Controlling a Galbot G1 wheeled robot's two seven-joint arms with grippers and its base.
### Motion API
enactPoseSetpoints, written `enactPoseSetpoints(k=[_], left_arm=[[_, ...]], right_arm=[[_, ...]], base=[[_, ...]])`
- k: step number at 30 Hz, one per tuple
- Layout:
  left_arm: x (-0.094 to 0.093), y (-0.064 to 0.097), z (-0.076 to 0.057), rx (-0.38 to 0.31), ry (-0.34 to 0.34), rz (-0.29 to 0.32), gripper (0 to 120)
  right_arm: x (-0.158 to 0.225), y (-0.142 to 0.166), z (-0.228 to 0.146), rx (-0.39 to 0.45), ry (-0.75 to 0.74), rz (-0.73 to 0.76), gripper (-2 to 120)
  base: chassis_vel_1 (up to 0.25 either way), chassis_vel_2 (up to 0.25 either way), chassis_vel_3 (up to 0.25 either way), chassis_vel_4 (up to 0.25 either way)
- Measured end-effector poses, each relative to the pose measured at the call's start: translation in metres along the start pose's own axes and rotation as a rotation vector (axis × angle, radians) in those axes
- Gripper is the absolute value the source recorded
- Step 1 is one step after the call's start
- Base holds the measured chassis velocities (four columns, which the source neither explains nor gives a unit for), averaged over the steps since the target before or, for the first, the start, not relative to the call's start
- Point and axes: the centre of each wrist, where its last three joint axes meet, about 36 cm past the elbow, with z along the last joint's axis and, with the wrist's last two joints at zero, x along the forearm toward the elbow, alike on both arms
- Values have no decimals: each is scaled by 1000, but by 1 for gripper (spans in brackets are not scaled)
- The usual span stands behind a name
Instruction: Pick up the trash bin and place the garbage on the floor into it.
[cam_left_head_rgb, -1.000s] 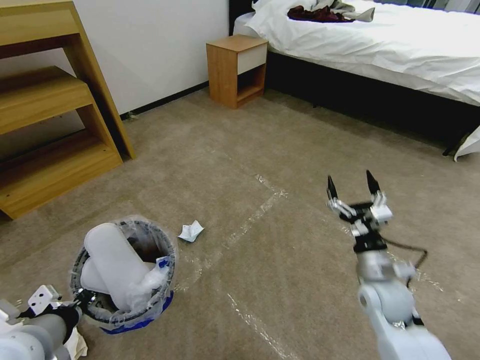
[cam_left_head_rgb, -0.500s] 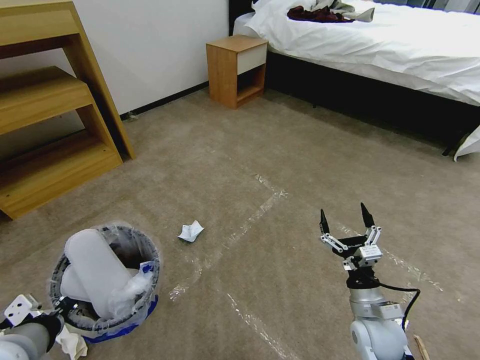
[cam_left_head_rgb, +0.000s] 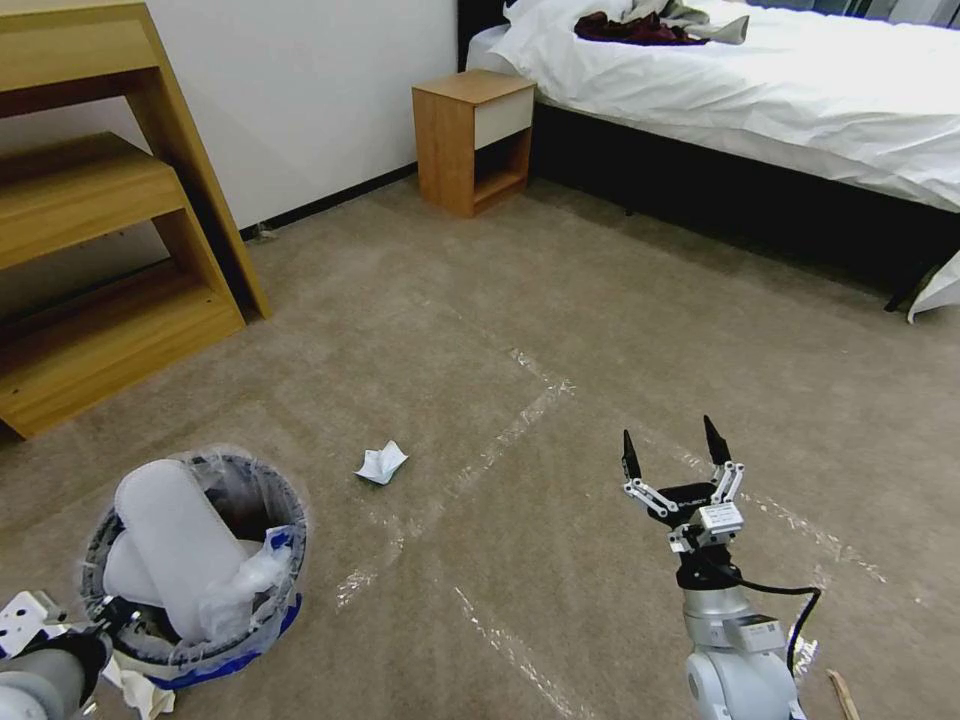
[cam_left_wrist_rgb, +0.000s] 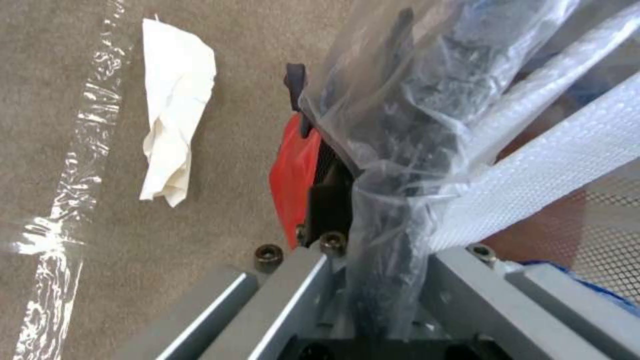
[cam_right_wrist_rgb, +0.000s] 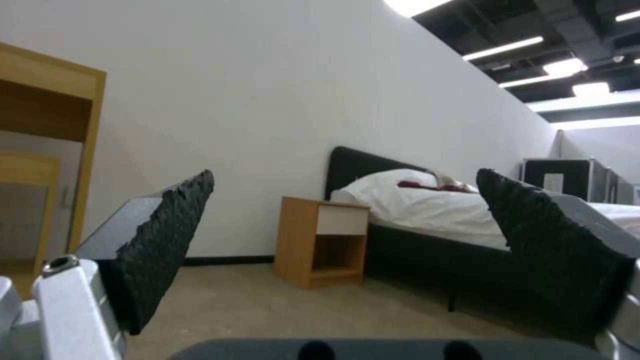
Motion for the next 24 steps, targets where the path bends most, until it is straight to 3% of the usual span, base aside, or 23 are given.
enactPoseSetpoints(k=[4,24], left_arm=[[1,3,-7,-2,-14,-3,0],[-4,0,-5,6,-9,6,0]], right_arm=[[1,1,-1,1,-5,-9,100],[2,12,4,-8,-5,-32,100]], base=[[0,0,0,0],[-45,43,40,-43]])
